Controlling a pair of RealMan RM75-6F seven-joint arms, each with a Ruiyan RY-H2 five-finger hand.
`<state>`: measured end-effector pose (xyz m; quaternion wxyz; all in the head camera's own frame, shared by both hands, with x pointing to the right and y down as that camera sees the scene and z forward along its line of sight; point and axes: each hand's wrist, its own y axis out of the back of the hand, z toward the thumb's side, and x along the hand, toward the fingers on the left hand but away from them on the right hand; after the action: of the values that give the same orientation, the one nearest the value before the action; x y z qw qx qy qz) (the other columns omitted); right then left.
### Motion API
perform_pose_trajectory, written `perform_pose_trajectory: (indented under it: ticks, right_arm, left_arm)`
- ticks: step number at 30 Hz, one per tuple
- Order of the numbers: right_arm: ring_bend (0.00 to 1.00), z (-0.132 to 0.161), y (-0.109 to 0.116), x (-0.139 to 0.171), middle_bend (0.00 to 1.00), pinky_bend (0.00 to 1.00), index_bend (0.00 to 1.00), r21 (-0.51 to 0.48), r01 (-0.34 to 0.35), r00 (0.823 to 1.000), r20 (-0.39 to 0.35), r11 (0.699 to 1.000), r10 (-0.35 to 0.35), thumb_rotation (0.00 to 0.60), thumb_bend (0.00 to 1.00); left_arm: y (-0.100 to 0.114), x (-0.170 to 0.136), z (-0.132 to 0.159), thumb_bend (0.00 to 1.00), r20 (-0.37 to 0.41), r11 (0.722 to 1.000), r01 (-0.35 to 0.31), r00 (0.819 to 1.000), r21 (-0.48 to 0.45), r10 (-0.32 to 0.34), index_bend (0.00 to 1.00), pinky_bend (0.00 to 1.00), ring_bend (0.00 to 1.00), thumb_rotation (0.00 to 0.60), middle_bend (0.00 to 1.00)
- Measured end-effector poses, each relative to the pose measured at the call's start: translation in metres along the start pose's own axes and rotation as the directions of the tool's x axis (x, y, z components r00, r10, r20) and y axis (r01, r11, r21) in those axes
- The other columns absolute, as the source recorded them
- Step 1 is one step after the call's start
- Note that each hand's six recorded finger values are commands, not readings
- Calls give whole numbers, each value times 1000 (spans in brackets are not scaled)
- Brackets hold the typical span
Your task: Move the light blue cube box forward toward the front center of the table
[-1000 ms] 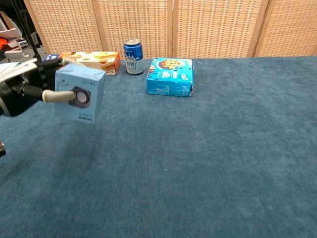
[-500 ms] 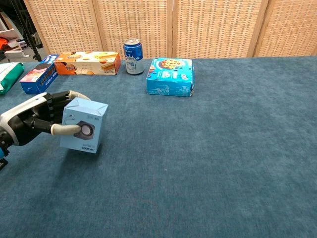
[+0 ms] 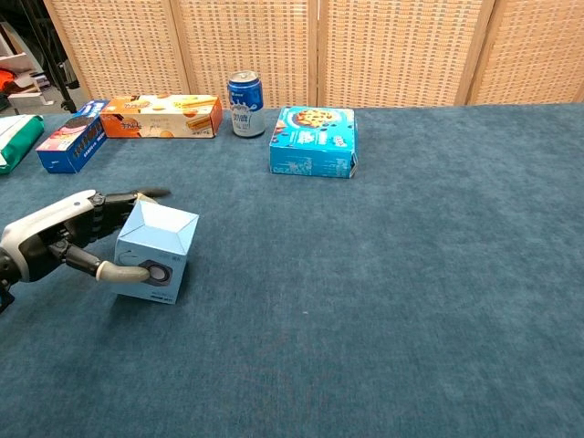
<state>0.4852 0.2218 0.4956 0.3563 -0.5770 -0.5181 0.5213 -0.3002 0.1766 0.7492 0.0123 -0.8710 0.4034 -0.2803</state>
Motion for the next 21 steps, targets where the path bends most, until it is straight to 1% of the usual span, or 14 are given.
perform_pose_trajectory:
  ticks: [4, 8, 12, 15, 18, 19, 20, 21]
  right_arm:
    - [0, 0, 1, 1, 0, 0, 0, -4, 4, 1000, -1, 1000, -4, 600, 0]
    - [0, 1, 2, 1, 0, 0, 0, -7, 5, 1000, -6, 1000, -5, 600, 0]
    - [0, 1, 3, 3, 0, 0, 0, -9, 6, 1000, -10, 1000, -6, 600, 0]
    - [0, 2, 4, 3, 0, 0, 0, -13, 8, 1000, -14, 1000, -9, 600, 0]
    - [0, 3, 5, 4, 0, 0, 0, -15, 11, 1000, -17, 1000, -12, 600, 0]
    - [0, 3, 5, 5, 0, 0, 0, -16, 12, 1000, -19, 1000, -12, 600, 0]
    - [0, 3, 6, 5, 0, 0, 0, -17, 13, 1000, -21, 1000, -14, 600, 0]
    - [0, 3, 6, 5, 0, 0, 0, -18, 14, 1000, -23, 1000, -14, 600, 0]
  left_arm:
    - [5, -7, 8, 111, 29, 998, -20, 999, 57, 18, 298, 0, 0, 600, 0]
    - [14, -18, 21, 106, 81, 996, -60, 995, 69, 54, 290, 0, 0, 600, 0]
    - [26, -32, 40, 98, 149, 992, -102, 985, 68, 91, 290, 0, 0, 600, 0]
    - [36, -43, 54, 63, 191, 987, -135, 975, 84, 117, 266, 0, 0, 600, 0]
    - [46, -51, 64, 40, 210, 977, -169, 968, 130, 139, 180, 0, 0, 600, 0]
    - [49, -53, 67, 38, 211, 972, -179, 967, 151, 145, 134, 0, 0, 600, 0]
    - [53, -55, 70, 37, 211, 966, -190, 966, 176, 151, 81, 0, 0, 600, 0]
    - [58, -59, 73, 36, 208, 955, -205, 965, 215, 160, 49, 0, 0, 600, 0]
